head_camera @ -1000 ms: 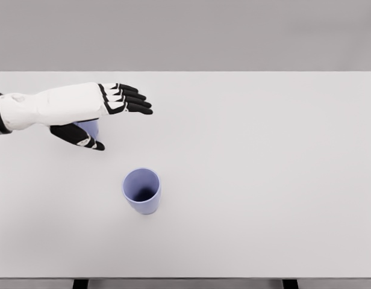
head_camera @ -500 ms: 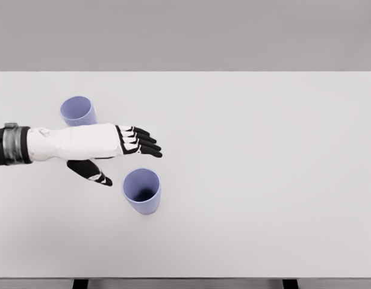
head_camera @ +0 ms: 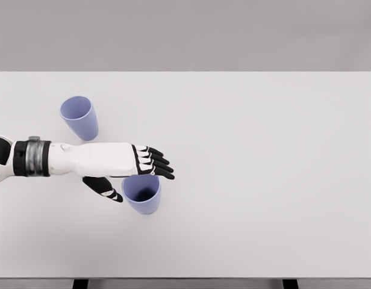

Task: Place the right cup on the left cup with left arm

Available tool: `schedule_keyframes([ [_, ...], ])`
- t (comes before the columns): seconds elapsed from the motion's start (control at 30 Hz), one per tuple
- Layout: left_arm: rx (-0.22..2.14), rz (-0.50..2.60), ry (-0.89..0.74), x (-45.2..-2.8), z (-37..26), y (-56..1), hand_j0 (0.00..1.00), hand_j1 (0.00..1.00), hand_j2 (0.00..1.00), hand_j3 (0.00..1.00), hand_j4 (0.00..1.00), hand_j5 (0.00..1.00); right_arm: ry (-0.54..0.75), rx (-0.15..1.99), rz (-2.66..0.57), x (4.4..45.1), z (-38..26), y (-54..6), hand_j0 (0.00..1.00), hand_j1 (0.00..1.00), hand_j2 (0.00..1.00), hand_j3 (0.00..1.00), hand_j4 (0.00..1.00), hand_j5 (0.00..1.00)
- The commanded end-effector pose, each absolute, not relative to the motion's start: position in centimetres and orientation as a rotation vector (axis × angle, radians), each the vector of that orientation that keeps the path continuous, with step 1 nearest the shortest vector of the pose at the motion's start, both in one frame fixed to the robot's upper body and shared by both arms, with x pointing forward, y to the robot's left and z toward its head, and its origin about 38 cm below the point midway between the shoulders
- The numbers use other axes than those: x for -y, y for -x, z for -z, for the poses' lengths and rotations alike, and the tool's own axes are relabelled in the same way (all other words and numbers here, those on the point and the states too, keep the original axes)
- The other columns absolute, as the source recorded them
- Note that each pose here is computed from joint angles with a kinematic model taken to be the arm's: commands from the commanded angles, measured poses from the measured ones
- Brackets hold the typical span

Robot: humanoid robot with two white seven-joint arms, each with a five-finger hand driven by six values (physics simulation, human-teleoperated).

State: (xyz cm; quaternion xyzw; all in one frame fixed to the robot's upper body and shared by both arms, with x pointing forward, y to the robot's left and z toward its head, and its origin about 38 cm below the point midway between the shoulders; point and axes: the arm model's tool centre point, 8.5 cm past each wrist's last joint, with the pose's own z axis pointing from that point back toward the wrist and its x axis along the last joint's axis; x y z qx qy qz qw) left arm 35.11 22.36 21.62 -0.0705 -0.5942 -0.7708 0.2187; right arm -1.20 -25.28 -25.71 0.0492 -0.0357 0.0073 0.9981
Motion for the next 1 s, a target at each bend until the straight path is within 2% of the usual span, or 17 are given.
schedule_keyframes([
  [0.0,1.648,2.127,0.197,-22.3,-21.7,-35.1,1.00,1.00,1.00,1.00,1.00,1.00,-0.099,0.071,-0.015,25.3,25.7,1.2,1.00,1.00,1.00,1.00,1.00,1.00],
  [0.2,1.646,2.127,0.190,-22.5,-21.8,-35.2,1.00,1.00,1.00,1.00,1.00,1.00,-0.099,0.071,-0.015,25.3,25.7,1.2,1.00,1.00,1.00,1.00,1.00,1.00],
  [0.37,1.649,2.164,0.113,-23.0,-22.3,-35.7,1.00,1.00,1.00,1.00,1.00,1.00,-0.099,0.071,-0.015,25.3,25.7,1.2,1.00,1.00,1.00,1.00,1.00,1.00],
  [0.97,1.637,2.203,0.133,-21.9,-21.2,-35.4,1.00,1.00,1.00,1.00,1.00,1.00,-0.099,0.071,-0.015,25.3,25.7,1.2,1.00,1.00,1.00,1.00,1.00,1.00],
])
